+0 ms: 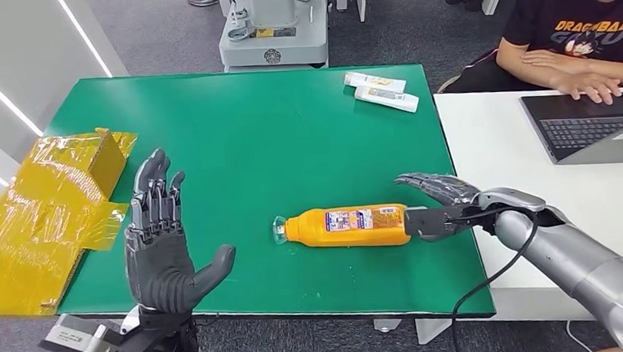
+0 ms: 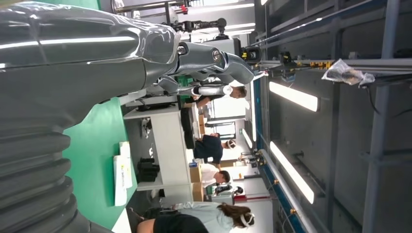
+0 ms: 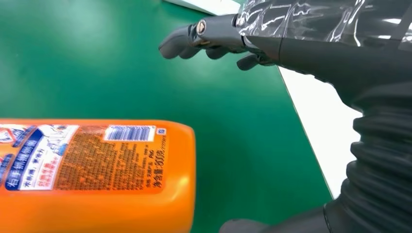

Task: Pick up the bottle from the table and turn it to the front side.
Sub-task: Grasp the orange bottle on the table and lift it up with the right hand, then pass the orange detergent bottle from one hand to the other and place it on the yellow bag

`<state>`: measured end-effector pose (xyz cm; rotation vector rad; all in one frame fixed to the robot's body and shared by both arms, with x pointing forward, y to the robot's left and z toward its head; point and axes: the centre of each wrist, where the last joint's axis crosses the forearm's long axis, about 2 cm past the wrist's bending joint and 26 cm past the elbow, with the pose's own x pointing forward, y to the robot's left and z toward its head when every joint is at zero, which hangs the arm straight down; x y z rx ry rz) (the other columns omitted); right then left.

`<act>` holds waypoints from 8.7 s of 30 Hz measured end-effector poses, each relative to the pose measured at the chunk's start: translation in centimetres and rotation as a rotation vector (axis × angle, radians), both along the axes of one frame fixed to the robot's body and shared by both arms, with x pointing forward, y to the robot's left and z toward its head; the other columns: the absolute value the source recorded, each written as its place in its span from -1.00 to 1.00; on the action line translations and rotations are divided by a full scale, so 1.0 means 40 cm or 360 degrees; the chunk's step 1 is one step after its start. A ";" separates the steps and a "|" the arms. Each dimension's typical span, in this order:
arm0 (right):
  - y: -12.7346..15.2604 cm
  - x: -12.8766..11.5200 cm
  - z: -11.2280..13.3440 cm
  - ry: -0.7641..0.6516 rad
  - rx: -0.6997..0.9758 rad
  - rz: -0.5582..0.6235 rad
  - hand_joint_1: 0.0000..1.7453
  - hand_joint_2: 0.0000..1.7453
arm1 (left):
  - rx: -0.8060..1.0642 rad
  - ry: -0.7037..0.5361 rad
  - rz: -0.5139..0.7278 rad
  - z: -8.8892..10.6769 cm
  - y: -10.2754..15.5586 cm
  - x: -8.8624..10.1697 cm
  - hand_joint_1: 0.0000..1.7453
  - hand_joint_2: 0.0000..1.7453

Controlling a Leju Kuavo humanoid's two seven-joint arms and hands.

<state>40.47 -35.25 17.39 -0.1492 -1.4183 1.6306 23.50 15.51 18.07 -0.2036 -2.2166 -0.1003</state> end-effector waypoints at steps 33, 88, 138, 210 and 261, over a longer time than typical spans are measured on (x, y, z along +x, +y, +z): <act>0.368 0.063 0.071 -0.0007 0.0199 0.0281 -1.00 1.00 | -0.0029 -0.0046 -0.0072 0.034 -0.030 0.030 -1.00 1.00; 0.182 0.022 -0.085 0.0251 0.0129 0.0069 -1.00 1.00 | -0.0080 0.0065 0.0043 -0.019 -0.010 0.004 -1.00 1.00; 0.129 -0.050 -0.121 -0.0146 0.0507 -0.0134 1.00 1.00 | -0.0098 0.0145 0.0065 -0.046 -0.013 0.006 -1.00 1.00; 0.438 -0.152 -0.005 -0.0767 0.1274 0.0018 1.00 1.00 | 0.0051 0.0410 -0.0387 0.032 -0.031 0.299 -1.00 1.00; 0.434 -0.158 -0.069 -0.0621 0.1161 0.0010 -1.00 1.00 | 0.0027 0.0479 -0.0408 -0.003 -0.033 0.293 1.00 1.00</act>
